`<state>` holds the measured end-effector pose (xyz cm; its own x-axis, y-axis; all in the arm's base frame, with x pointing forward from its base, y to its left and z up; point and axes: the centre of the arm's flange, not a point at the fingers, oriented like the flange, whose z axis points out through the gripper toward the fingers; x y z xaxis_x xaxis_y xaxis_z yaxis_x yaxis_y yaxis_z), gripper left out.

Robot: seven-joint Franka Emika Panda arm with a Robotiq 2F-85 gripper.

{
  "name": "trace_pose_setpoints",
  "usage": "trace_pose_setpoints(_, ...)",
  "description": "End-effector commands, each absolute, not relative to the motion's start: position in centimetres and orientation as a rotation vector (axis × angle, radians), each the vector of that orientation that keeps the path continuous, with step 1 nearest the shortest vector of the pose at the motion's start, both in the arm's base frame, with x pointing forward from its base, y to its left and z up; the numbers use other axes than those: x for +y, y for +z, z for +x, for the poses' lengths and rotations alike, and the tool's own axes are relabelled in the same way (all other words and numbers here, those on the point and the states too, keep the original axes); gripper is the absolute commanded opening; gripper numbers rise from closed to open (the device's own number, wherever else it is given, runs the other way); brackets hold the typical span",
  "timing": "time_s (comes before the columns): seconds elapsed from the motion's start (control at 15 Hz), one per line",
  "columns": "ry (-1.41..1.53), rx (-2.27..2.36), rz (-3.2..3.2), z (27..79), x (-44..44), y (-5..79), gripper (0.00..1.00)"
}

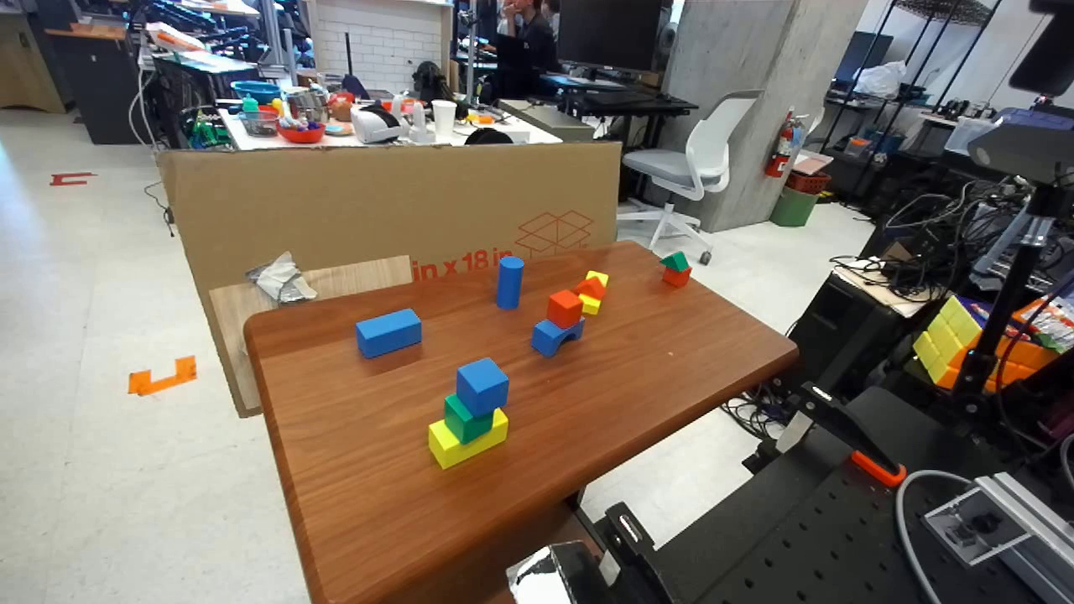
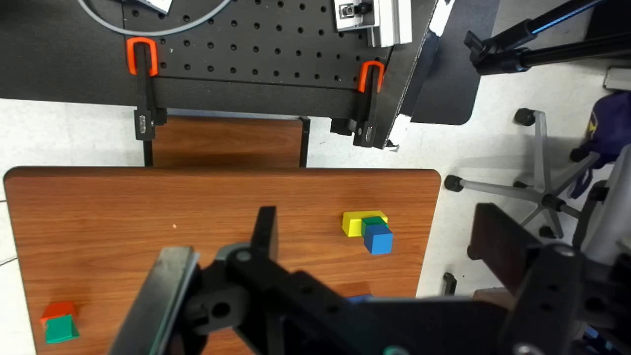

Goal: Move the blue cylindrical block to the front

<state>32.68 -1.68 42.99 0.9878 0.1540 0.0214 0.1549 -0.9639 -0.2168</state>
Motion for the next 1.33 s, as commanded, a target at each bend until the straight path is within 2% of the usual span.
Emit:
trace_pose_setpoints(0.0, -0.006, -0.229, -2.913, 32.7, -1.7, 43.0, 1.00)
trace_pose_setpoints(0.53, 0.014, -0.243, -2.952, 36.8, -0.3, 42.0, 1.00)
trace_pose_setpoints(1.27, -0.019, -0.318, -3.041, 51.0, 3.2, 38.4, 1.00)
